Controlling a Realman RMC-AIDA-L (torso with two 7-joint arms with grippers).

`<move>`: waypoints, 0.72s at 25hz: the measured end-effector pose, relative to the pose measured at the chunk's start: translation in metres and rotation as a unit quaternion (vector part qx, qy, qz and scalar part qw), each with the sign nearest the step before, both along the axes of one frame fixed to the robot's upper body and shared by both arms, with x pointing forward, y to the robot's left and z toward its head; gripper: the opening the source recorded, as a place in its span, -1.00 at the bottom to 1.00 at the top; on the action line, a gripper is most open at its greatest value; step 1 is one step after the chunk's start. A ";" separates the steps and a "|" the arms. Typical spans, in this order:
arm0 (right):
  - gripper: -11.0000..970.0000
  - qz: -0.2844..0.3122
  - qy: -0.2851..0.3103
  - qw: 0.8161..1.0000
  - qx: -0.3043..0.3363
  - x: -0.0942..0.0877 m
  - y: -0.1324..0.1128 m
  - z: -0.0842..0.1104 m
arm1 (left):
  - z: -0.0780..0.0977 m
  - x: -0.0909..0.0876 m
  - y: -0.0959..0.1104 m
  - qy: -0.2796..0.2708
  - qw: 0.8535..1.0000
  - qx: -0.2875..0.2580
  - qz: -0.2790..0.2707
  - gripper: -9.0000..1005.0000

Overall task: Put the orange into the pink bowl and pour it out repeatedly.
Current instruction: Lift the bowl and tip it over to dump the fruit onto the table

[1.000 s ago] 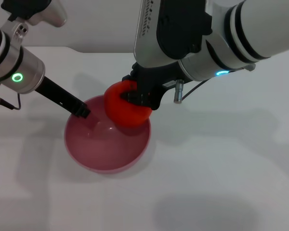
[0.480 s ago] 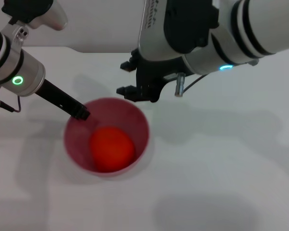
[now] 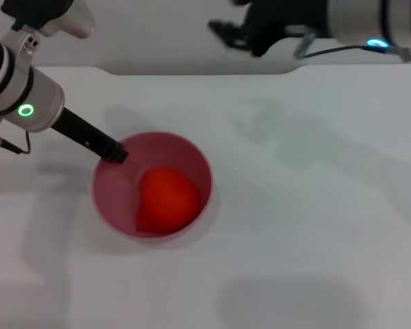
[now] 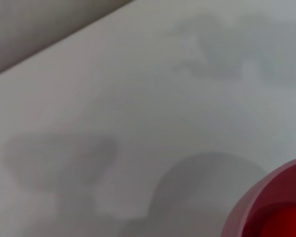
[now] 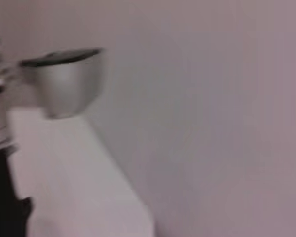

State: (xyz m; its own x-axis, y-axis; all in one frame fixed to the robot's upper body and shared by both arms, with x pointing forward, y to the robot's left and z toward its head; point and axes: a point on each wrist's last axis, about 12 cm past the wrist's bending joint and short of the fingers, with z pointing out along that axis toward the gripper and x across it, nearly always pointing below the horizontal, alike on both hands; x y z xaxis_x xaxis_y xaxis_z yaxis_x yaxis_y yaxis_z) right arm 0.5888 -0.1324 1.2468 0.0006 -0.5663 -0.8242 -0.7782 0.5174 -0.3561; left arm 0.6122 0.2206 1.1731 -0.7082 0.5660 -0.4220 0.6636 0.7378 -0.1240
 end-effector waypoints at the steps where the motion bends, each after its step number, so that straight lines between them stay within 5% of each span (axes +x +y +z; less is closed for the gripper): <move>1: -0.02 -0.011 -0.003 1.000 0.019 0.003 -0.008 -0.004 | 0.000 0.001 -0.001 -0.006 1.000 0.000 -0.001 -0.90; 8: -0.02 0.010 -0.079 0.976 0.202 -0.005 -0.072 -0.046 | -0.003 0.010 -0.011 -0.056 0.998 -0.005 -0.002 -0.90; 12: -0.02 0.022 -0.198 0.926 0.321 -0.024 -0.099 -0.063 | -0.008 0.011 -0.019 -0.071 0.997 -0.012 -0.011 -0.90; 18: -0.02 -0.086 -0.298 0.866 0.392 -0.033 -0.143 -0.089 | -0.015 0.011 -0.031 -0.122 0.992 -0.015 -0.019 -0.90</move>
State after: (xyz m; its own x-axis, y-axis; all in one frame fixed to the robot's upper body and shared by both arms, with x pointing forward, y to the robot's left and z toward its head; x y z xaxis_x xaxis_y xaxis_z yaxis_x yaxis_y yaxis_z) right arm 0.5556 -0.2752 1.1574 0.5288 0.1339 -0.8381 -0.4644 0.8722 -0.1537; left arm 0.6231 0.1899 1.1581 -0.5613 0.5760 -0.5943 0.7045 0.7094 0.0222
